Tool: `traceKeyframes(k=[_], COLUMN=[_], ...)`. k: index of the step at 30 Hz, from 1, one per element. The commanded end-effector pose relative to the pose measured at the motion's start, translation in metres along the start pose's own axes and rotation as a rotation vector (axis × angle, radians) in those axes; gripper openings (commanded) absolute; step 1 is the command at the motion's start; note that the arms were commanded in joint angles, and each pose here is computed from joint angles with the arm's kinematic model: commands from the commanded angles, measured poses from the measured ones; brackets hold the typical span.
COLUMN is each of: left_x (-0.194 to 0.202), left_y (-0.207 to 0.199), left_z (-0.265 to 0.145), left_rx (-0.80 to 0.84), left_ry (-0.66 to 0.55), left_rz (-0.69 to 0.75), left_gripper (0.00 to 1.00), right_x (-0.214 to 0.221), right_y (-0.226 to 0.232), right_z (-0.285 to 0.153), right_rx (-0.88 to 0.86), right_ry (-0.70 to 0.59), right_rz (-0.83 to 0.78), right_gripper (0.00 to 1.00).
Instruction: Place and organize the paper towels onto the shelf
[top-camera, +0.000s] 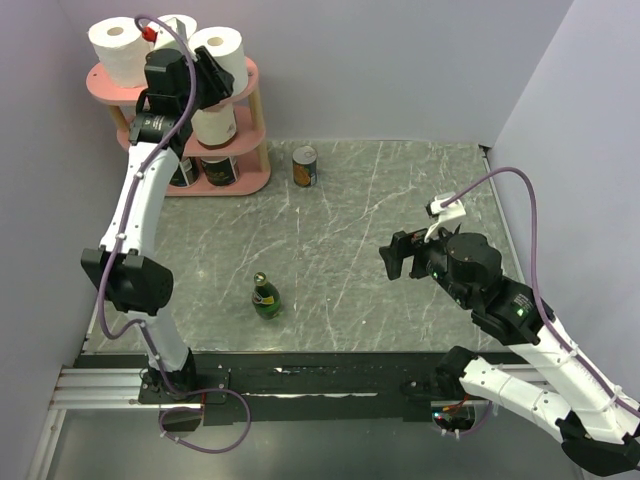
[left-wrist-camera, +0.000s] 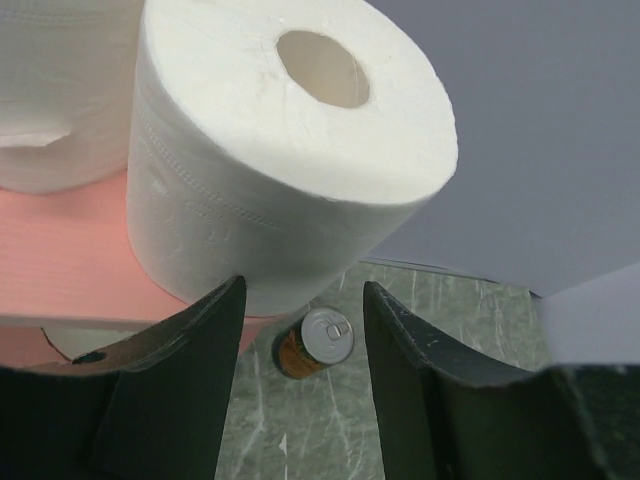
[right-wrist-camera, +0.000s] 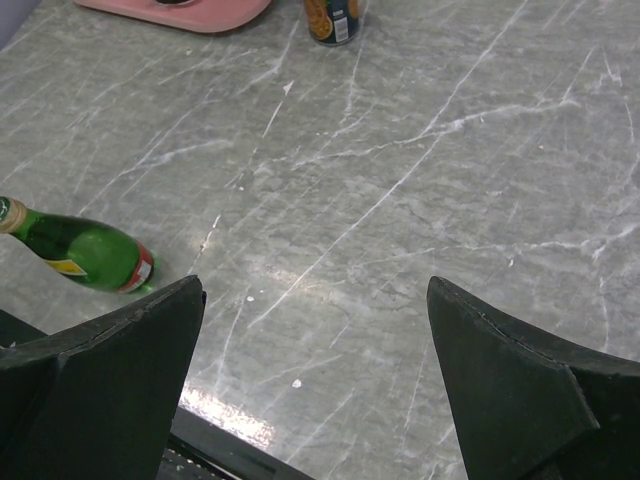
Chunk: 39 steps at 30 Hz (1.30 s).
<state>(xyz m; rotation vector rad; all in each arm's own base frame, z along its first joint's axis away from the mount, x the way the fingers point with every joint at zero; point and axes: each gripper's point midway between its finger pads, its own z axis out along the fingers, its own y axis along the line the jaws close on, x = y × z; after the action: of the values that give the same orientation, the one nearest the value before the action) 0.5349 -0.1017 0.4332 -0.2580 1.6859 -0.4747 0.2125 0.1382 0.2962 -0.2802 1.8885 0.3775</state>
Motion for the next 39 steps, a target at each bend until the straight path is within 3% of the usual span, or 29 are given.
traceKeyframes(k=[1,10,18,22,25,27,28,29,34,39], left_x=[-0.041,-0.037,-0.037,-0.043,-0.032,-0.008,-0.014,0.009,0.029,0.085], left_y=[-0.029,-0.019,-0.023,-0.034,-0.042,-0.040,-0.049,-0.041,-0.044,-0.031], left_z=[-0.001,0.024,0.002,-0.038,-0.069,-0.081,-0.103,-0.106,-0.168,-0.202], left_rx=[0.114,0.087,0.100,0.140,0.195,0.225,0.263,0.258,0.325,0.391], left_ry=[-0.129,-0.133,-0.130,-0.122,-0.081,-0.021,-0.040,0.006,0.004,0.058], left_rz=[0.043,0.085,0.093,0.090,0.098,0.107,0.119,0.120,0.135,0.131], left_gripper=[0.57,0.59,0.64,0.72,0.84,1.00,0.96,0.96,0.96,0.96], right_x=[-0.025,-0.026,-0.024,-0.016,-0.011,-0.012,-0.013,-0.015,-0.020,-0.027], right_y=[0.001,0.004,0.005,0.006,0.004,0.002,0.003,0.003,0.000,0.002], right_z=[-0.006,-0.002,-0.005,-0.005,-0.005,-0.006,-0.008,-0.009,-0.010,-0.010], right_rx=[-0.003,-0.009,-0.017,-0.021,-0.009,0.001,-0.002,-0.002,0.038,0.057], right_ry=[-0.061,-0.037,-0.031,-0.006,0.008,-0.002,-0.012,-0.022,-0.050,-0.056], right_rz=[0.015,0.007,0.015,0.025,0.037,0.058,0.068,0.095,0.218,0.340], right_gripper=[1.00,1.00,0.99,1.00,1.00,1.00,1.00,1.00,1.00,1.00])
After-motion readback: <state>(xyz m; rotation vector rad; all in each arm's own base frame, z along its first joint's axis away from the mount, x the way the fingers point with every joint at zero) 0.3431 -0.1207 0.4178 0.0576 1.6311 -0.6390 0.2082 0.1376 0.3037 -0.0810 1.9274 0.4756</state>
